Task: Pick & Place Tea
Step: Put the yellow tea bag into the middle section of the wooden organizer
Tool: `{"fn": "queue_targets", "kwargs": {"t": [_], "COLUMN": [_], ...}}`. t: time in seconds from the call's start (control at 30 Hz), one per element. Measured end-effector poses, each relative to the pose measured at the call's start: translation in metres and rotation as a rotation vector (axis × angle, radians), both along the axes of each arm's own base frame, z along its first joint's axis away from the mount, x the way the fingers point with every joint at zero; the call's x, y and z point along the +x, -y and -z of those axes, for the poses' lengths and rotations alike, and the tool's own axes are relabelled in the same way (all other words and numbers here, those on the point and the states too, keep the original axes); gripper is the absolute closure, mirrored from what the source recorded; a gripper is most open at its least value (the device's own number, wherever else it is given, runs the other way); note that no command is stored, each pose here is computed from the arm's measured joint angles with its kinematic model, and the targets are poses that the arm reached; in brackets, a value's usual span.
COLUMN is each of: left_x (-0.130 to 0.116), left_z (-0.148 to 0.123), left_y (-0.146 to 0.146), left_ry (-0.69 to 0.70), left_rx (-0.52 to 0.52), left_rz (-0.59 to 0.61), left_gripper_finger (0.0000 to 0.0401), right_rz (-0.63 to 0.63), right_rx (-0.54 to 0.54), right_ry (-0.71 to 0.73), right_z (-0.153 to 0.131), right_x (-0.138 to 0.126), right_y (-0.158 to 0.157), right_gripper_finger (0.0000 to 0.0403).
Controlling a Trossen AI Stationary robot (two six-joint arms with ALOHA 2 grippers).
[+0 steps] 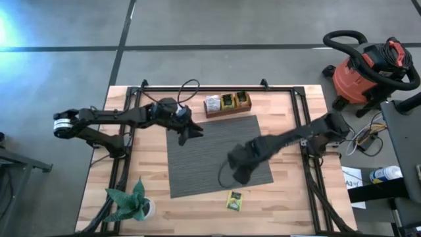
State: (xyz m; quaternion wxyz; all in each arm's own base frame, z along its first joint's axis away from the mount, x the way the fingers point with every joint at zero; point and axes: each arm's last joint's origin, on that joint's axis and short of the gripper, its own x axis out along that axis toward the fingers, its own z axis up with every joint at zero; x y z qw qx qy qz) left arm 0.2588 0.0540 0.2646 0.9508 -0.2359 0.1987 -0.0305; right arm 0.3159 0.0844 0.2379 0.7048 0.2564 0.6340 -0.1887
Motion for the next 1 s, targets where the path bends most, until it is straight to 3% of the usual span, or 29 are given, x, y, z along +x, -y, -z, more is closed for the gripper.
{"fn": "queue_targets", "kwargs": {"t": [0.1, 0.27, 0.47, 0.63, 1.0], "left_x": [0.005, 0.020, 0.034, 0.048, 0.103], "left_z": [-0.004, -0.005, 0.011, 0.031, 0.069], "left_y": [0.017, 0.057, 0.112, 0.153, 0.210], "left_ry": [0.035, 0.086, 0.033, -0.038, -0.139], "left_rx": [-0.029, -0.024, -0.029, -0.044, -0.083], "left_rz": [0.009, -0.080, -0.100, -0.096, -0.053], "left_gripper_finger": [0.0250, 0.0250, 0.0250, 0.0250, 0.0250], "right_rz": [-0.007, -0.031, -0.035, -0.028, -0.040], "right_rx": [0.018, 0.082, 0.160, 0.206, 0.139], "right_ry": [0.028, 0.075, 0.168, 0.280, 0.276], "right_z": [0.016, 0.041, 0.057, 0.062, 0.078], "right_x": [-0.008, -0.025, -0.046, -0.046, -0.046], "right_y": [-0.020, -0.048, -0.073, -0.081, -0.080], "right_gripper_finger": [0.0329, 0.0334, 0.0324, 0.0311, 0.0277]}}
